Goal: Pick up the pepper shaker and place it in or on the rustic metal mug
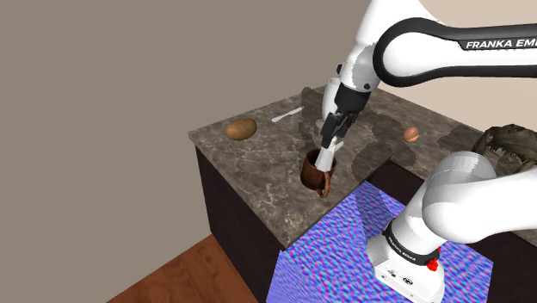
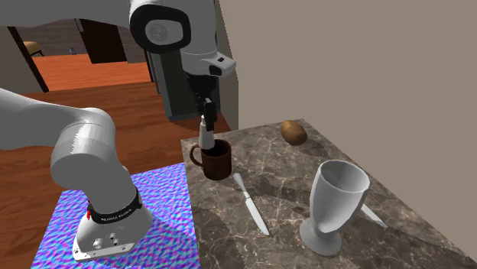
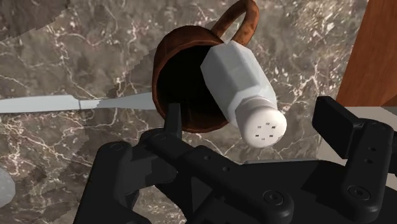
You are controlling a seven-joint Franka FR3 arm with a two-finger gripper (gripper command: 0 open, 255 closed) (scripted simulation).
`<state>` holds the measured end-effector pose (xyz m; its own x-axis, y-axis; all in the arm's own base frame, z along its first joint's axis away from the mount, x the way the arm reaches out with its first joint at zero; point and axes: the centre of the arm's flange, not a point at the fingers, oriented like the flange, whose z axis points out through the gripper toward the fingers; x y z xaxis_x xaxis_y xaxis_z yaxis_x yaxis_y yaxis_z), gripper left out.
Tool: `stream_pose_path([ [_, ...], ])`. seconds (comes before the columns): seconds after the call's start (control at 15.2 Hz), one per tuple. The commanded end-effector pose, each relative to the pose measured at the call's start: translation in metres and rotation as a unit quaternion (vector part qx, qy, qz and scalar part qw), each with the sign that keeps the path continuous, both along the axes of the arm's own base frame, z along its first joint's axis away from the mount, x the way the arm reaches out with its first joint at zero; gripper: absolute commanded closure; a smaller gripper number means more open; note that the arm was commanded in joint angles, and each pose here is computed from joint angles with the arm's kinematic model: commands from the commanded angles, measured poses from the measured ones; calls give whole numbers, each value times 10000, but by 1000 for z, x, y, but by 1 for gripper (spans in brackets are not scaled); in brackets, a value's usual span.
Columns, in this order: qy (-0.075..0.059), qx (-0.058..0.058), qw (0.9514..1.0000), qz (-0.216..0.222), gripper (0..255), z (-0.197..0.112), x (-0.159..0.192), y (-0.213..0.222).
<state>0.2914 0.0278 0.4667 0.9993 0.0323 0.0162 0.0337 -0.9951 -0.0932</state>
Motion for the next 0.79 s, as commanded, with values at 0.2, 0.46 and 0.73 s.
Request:
stream_pose_path([
  [0.2,2,0,10000,0,0,50,-1,-6],
  [0.46,2,0,10000,0,0,50,-1,-6],
  [0.73,2,0,10000,0,0,50,-1,-6],
])
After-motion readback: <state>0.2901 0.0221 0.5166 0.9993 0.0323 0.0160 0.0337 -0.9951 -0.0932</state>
